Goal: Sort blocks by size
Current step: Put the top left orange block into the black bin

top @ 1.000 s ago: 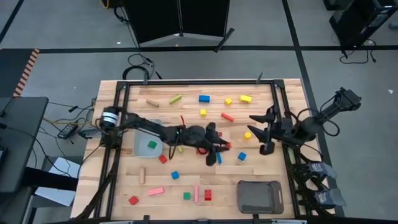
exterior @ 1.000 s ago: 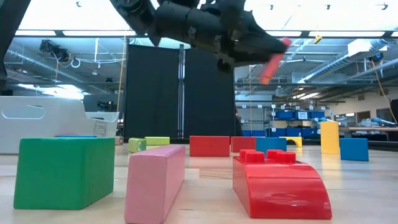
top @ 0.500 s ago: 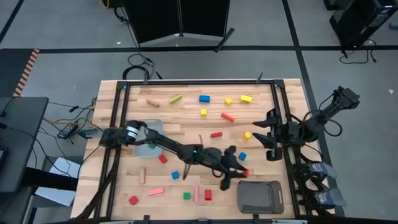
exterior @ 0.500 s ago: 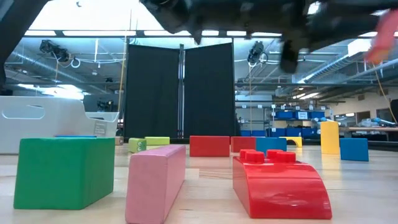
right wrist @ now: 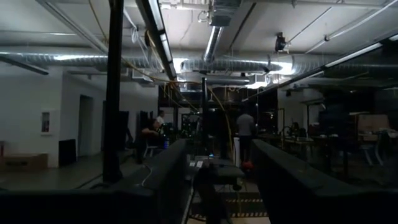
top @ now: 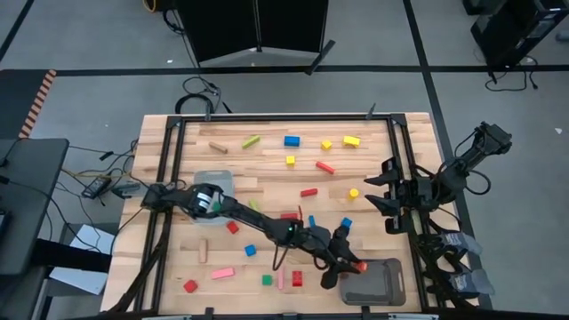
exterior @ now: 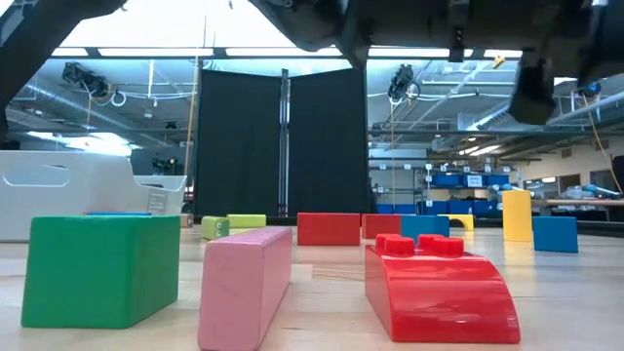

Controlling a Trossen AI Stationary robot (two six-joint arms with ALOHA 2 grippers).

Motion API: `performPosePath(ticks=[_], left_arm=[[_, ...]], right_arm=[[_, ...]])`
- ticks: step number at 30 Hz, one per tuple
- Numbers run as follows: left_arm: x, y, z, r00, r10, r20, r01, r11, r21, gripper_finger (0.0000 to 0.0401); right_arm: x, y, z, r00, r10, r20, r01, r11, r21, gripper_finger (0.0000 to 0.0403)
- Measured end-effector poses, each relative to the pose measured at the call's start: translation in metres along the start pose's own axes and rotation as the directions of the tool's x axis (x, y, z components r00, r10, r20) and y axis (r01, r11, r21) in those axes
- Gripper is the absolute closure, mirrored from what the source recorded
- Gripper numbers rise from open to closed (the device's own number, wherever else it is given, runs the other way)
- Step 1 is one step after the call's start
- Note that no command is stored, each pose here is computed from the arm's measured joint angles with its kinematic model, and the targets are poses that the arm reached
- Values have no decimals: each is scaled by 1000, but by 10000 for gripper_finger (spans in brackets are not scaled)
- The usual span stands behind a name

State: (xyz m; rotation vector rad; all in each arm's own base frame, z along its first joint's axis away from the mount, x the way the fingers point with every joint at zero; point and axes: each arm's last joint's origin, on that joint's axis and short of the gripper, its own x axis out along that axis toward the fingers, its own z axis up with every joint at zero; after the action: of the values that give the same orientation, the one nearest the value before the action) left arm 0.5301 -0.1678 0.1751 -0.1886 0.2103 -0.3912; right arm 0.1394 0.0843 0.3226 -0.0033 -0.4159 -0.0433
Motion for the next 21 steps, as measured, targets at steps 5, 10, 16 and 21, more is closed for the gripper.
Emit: performPosePath(ticks=[5, 10, 16, 21], left_arm=[[6, -3, -3, 999, 4, -51, -3, 1000, 14, 301], [10, -2, -7, 987, 70, -142, -64, 997, 41, 301], [10, -3, -6, 987, 73, -141, -68, 997, 45, 301], [10, -4, -8, 985, 74, -158, -67, 997, 49, 246]], right_arm=[[0, 0, 0, 1000, 0, 1, 0, 1000, 1, 215], [0, 0, 0, 1000, 0, 2, 0, 1000, 2, 211], [0, 0, 0, 1000, -1, 3, 1, 1000, 3, 208], [0, 0, 0, 1000, -1, 3, 1, 1000, -2, 211]])
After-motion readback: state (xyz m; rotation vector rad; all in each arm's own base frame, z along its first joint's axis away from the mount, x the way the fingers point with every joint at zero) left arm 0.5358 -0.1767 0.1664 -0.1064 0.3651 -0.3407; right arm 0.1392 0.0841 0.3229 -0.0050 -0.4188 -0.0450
